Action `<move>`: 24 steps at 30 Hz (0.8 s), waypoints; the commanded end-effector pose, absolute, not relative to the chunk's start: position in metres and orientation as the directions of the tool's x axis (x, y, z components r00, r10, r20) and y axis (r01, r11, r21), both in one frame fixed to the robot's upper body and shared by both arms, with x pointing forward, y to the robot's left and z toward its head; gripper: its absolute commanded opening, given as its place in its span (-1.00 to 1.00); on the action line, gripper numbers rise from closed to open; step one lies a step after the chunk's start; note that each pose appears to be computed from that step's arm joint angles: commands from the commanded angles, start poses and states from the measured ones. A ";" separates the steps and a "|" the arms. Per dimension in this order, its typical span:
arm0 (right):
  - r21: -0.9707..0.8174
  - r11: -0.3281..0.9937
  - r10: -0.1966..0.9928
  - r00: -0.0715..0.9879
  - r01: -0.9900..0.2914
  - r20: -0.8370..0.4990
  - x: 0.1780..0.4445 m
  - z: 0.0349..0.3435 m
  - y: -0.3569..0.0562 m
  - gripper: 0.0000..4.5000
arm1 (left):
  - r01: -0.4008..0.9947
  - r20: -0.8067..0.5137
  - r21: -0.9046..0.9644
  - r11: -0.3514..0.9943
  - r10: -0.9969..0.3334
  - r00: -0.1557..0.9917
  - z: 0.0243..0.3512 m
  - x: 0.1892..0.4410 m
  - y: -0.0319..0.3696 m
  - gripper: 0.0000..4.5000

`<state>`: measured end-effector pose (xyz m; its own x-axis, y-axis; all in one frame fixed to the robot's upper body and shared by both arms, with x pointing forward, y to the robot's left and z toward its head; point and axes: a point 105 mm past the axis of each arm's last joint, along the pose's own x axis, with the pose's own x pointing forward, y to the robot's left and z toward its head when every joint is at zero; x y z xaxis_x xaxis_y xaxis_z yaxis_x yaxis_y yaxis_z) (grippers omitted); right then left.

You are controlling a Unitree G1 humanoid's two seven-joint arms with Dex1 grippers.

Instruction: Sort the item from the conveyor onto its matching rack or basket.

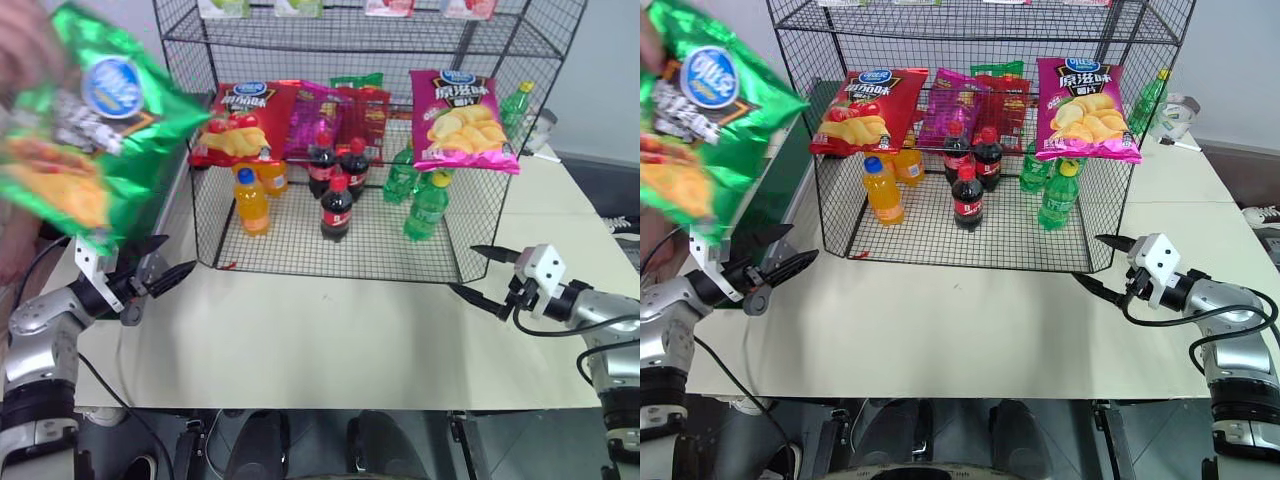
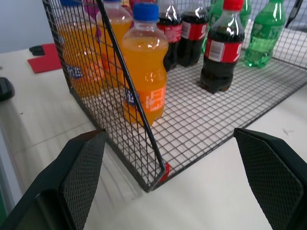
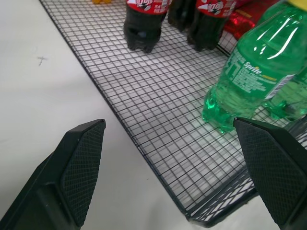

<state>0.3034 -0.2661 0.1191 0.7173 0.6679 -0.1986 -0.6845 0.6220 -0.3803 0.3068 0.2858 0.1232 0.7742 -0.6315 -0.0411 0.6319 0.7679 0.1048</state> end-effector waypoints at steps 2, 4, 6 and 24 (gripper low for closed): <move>-0.403 0.630 0.671 0.727 -0.664 -0.149 0.306 0.137 -0.270 0.97 | 0.632 -0.025 0.113 0.766 -0.634 0.773 0.130 0.302 0.286 1.00; -0.407 0.625 0.673 0.724 -0.666 -0.149 0.308 0.138 -0.268 0.97 | 0.622 -0.023 0.133 0.772 -0.625 0.780 0.130 0.303 0.286 1.00; -0.409 0.628 0.674 0.725 -0.662 -0.138 0.311 0.140 -0.265 0.97 | 0.618 -0.017 0.138 0.774 -0.622 0.783 0.131 0.304 0.285 1.00; -0.436 0.623 0.681 0.724 -0.649 -0.105 0.319 0.144 -0.252 0.97 | 0.593 -0.025 0.191 0.782 -0.600 0.800 0.138 0.311 0.280 1.00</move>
<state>0.3169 -0.2554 0.1314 0.7253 0.6753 -0.1336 -0.6640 0.6351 -0.3948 0.3102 0.2813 0.1251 0.8006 -0.5974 -0.0463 0.5972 0.7893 0.1425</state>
